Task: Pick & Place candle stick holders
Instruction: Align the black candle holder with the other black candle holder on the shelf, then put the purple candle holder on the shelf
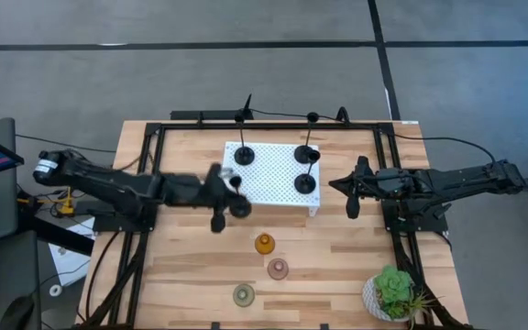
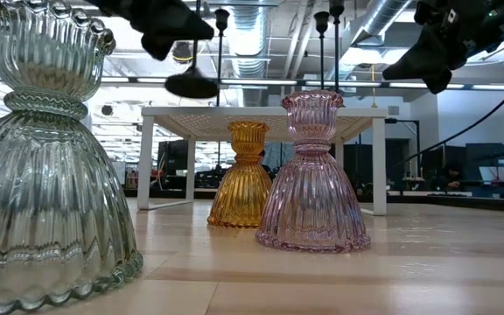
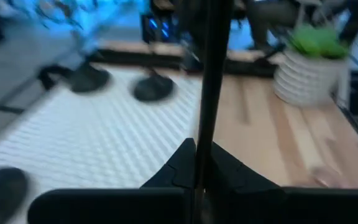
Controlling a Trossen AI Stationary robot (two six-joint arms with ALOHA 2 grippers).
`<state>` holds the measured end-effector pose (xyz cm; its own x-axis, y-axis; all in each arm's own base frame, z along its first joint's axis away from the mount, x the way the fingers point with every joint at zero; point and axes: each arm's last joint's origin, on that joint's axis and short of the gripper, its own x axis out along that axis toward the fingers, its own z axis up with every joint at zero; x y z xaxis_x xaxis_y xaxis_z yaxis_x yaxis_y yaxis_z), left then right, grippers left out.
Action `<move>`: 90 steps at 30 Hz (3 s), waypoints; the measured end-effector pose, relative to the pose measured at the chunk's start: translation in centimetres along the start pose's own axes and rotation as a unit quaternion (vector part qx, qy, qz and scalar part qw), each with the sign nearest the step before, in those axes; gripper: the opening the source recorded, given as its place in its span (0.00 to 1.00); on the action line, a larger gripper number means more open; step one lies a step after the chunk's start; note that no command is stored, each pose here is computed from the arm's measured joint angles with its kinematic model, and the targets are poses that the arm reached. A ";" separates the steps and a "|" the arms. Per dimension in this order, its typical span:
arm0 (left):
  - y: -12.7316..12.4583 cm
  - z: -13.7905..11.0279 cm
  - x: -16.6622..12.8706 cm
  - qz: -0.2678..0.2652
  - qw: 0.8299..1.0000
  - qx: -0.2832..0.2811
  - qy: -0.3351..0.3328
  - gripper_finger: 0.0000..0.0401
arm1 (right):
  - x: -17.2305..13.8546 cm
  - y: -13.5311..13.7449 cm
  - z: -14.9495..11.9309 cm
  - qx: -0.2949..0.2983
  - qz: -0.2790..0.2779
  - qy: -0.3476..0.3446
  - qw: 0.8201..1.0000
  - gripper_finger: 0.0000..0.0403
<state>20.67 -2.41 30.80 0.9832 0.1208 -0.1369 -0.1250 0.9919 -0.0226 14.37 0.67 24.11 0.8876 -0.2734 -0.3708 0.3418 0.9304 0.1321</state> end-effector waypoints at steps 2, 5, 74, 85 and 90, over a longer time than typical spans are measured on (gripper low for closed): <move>1.1 0.6 -0.6 0.025 1.000 0.001 -0.016 0.03 | 0.0 0.0 0.0 0.000 0.000 0.000 1.000 0.00; 2.4 1.3 -1.5 0.049 0.998 -0.006 -0.039 0.03 | 0.0 0.0 0.0 -0.001 0.000 0.002 1.000 0.00; 7.0 -1.0 2.1 0.102 0.990 -0.089 0.025 0.25 | 0.0 0.0 -0.2 -0.004 0.010 0.010 1.000 0.00; 6.9 -0.1 0.6 0.101 0.992 -0.075 0.004 0.37 | 0.0 0.0 -0.3 -0.005 0.008 0.015 1.000 0.00; 6.7 0.3 -1.4 0.095 0.993 -0.074 0.006 0.37 | 0.0 0.0 -0.3 -0.005 0.009 0.015 1.000 0.00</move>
<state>18.55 4.11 31.16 0.9380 0.3046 -0.1651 -0.3281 0.9341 -0.1407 14.28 0.74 23.87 0.8834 -0.2498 -0.3966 0.3231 0.9375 0.1293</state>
